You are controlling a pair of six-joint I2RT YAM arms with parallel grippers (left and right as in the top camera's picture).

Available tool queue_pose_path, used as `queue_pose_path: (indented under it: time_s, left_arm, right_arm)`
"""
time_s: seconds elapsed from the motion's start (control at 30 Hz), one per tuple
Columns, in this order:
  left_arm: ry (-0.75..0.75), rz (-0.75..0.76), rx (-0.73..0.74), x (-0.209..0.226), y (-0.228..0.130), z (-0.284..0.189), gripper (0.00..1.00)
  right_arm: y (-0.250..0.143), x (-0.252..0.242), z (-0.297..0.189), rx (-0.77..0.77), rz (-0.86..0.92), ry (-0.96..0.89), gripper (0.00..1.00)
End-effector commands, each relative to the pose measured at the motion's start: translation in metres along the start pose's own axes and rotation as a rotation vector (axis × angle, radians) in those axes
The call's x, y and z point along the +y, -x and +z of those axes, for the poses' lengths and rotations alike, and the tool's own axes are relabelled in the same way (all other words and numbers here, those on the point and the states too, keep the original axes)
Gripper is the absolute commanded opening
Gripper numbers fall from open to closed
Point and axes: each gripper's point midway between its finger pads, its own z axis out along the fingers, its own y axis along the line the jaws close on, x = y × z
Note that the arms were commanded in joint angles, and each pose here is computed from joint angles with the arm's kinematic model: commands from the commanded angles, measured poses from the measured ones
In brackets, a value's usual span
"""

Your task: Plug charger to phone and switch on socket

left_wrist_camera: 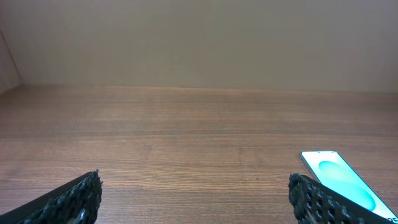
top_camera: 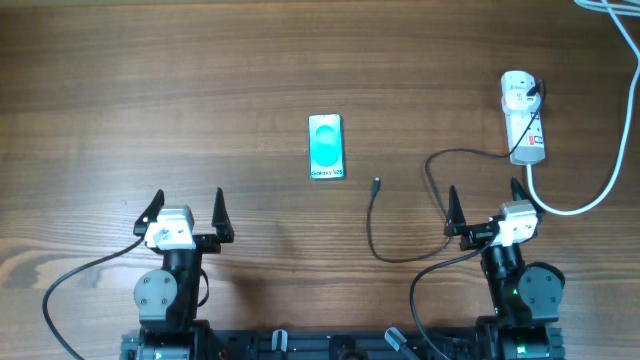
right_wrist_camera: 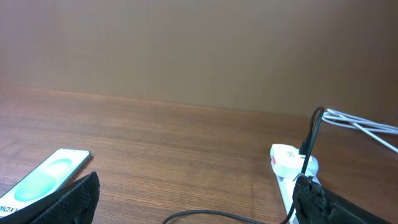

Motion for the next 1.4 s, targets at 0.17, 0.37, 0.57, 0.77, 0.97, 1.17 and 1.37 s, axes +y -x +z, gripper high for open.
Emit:
queue_pose_path:
  time_s: [0.17,0.37,0.57,0.77,0.97,1.17,1.37]
  left_arm:
    - [0.002,0.011,0.0,0.001,-0.001,0.0,1.0]
    - [0.002,0.011,0.0,0.001,-0.001,0.0,1.0]
    - [0.002,0.011,-0.001,0.001,-0.001,0.0,1.0]
    - [0.017,0.011,-0.002,0.004,-0.001,0.0,1.0]
    - [0.017,0.012,-0.003,0.004,0.0,0.0,1.0]
    - [-0.073,0.004,0.0,-0.012,-0.001,0.0,1.0]
    - [-0.236,0.012,-0.071,-0.04,0.017,-0.005,1.0]
  right_arm:
    - [0.0,-0.004,0.0,0.0,-0.008,-0.02,1.0]
    - [0.0,-0.004,0.0,0.0,-0.008,-0.02,1.0]
    - [0.0,-0.004,0.0,0.0,-0.008,-0.02,1.0]
    - [0.0,-0.004,0.0,0.0,-0.008,-0.02,1.0]
    - [0.0,-0.004,0.0,0.0,-0.008,-0.02,1.0]
    - [0.0,-0.004,0.0,0.0,-0.008,-0.02,1.0]
    - [0.0,-0.004,0.0,0.0,-0.009,-0.02,1.0]
